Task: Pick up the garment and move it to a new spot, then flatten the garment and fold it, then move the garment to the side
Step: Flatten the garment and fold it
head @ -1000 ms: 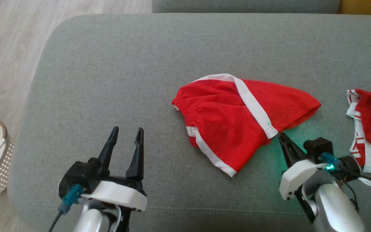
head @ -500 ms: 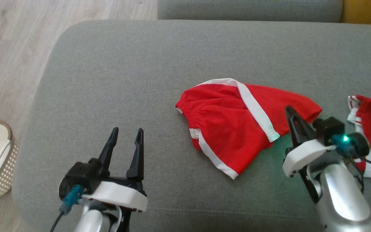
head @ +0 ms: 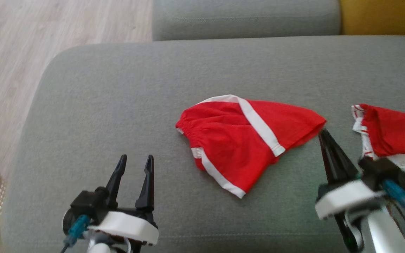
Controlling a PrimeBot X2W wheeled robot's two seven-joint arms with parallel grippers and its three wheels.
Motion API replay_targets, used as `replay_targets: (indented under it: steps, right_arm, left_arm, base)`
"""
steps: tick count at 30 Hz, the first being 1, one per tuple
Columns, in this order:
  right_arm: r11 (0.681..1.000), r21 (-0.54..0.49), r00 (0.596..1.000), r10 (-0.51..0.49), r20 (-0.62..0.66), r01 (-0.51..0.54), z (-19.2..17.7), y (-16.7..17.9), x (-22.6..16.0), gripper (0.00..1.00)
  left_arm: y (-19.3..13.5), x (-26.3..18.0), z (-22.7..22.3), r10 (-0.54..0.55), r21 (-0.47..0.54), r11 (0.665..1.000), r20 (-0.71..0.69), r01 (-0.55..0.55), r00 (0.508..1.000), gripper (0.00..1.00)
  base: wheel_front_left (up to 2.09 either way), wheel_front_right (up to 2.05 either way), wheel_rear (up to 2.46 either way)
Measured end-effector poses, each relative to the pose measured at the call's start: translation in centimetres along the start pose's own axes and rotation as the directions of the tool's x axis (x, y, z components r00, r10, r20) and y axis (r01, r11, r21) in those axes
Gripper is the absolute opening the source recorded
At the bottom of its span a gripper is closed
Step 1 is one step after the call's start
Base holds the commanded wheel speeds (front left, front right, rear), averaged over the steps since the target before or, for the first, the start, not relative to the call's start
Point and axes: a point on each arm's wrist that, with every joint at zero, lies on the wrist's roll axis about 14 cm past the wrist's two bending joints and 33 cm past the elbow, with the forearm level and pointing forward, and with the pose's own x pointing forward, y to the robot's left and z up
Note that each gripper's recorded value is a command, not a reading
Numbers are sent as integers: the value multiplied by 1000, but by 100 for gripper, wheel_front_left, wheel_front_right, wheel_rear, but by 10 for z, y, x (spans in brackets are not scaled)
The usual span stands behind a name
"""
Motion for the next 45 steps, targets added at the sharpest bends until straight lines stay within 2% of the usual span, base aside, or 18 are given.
replay_targets:
  steps: [1,2,7,12,20,27,33,34,35,40,45]
  right_arm:
    - [1000,16,1000,-16,-4,16,-1,-3,-7,43]
    - [999,34,999,-33,-9,33,-3,-7,-15,100]
    - [996,53,995,-74,-61,78,-18,-16,-42,100]
    - [998,49,997,-46,-69,49,-20,-7,-39,100]
    - [998,47,987,36,-156,-29,-45,13,1,100]
    - [995,63,954,91,-284,-76,-92,26,32,100]
    - [992,85,926,114,-359,-89,-123,34,44,100]
    - [992,88,921,115,-372,-89,-128,34,44,91]
    - [992,90,918,117,-379,-90,-131,35,44,0]
    - [994,80,929,101,-355,-77,-128,29,53,0]
    - [995,33,961,100,-259,-95,-94,27,82,0]
  left_arm:
    - [-2,-1,-1,-6,-1,1000,-4,6,1000,100]
    - [-4,-2,-2,-11,-2,1000,-7,11,1000,100]
    - [-10,-2,-6,-33,-3,999,-17,33,999,100]
    - [-10,-1,-9,-33,-4,999,-27,32,999,100]
    - [-4,7,-19,-27,0,1000,-59,27,998,100]
    - [11,18,-28,7,16,1000,-87,-6,996,100]
    - [24,22,-33,35,29,999,-104,-32,994,100]
    - [25,23,-33,38,31,999,-103,-35,994,100]
    - [26,24,-33,41,32,999,-103,-37,994,100]
    - [26,25,-32,41,33,999,-102,-38,994,100]
    - [23,25,-31,33,20,999,-98,-32,995,100]
  base:
    - [0,0,0]
    - [0,0,0]
    - [0,0,0]
    - [0,0,0]
    - [0,0,0]
    - [0,0,0]
    - [0,0,0]
    - [0,0,0]
    - [0,0,0]
    - [0,0,0]
    - [0,0,0]
